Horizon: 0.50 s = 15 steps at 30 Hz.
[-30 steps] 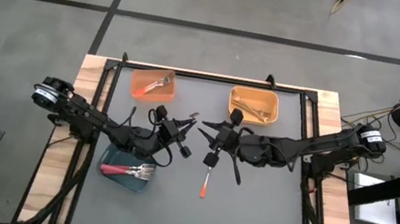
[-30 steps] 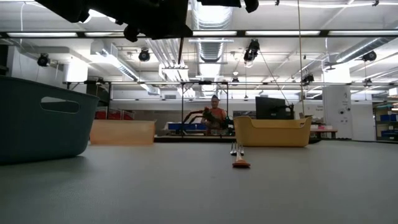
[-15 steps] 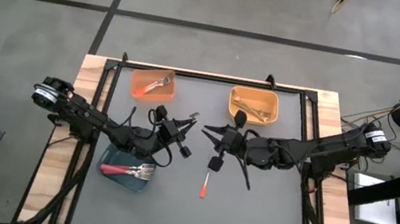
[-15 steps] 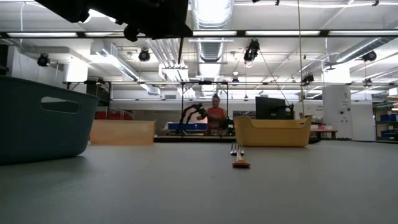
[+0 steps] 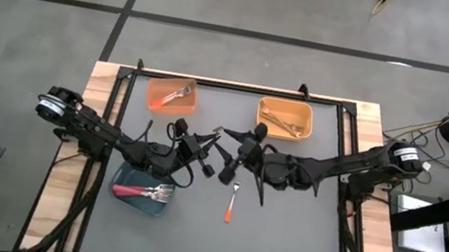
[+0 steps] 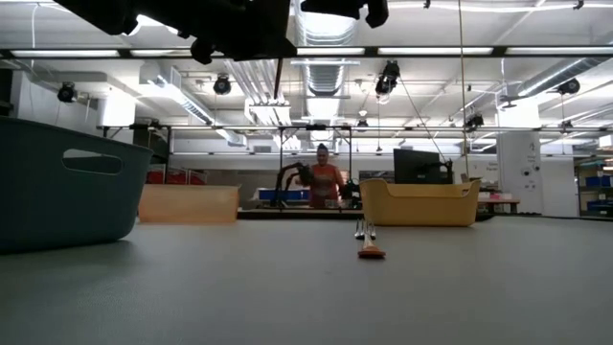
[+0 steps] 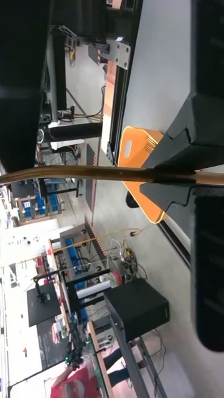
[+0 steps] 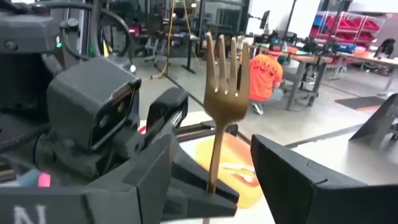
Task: Sort silverware by color (type)
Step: Put the gold fork into the yellow bin
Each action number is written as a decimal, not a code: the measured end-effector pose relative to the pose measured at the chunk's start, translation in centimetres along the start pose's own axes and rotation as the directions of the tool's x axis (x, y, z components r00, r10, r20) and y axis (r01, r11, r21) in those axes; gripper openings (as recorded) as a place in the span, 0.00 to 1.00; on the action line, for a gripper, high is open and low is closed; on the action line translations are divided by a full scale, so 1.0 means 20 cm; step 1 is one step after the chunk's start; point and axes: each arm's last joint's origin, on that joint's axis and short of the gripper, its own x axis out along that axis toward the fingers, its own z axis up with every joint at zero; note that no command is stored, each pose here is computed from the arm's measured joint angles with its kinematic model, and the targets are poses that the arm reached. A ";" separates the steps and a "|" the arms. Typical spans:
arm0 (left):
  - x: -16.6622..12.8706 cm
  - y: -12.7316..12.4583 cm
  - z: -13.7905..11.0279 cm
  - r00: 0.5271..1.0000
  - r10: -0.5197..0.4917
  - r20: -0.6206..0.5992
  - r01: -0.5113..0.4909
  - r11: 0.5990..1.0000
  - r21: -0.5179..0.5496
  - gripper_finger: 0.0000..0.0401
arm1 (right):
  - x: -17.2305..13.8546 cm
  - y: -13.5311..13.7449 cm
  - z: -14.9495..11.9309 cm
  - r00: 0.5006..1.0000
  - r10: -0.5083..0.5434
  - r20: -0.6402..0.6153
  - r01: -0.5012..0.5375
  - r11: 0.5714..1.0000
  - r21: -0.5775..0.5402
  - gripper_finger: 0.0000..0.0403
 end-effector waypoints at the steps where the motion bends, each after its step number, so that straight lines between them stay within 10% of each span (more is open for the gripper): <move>1: 0.00 0.00 0.00 1.000 0.001 0.000 -0.001 1.000 0.000 0.01 | 0.00 0.00 0.00 1.000 -0.003 0.008 0.003 1.000 0.002 0.51; 15: 0.00 -0.01 0.00 0.999 -0.054 0.009 0.053 0.998 0.021 0.01 | 0.08 -0.01 -0.05 0.999 -0.032 0.009 0.032 0.999 -0.012 0.30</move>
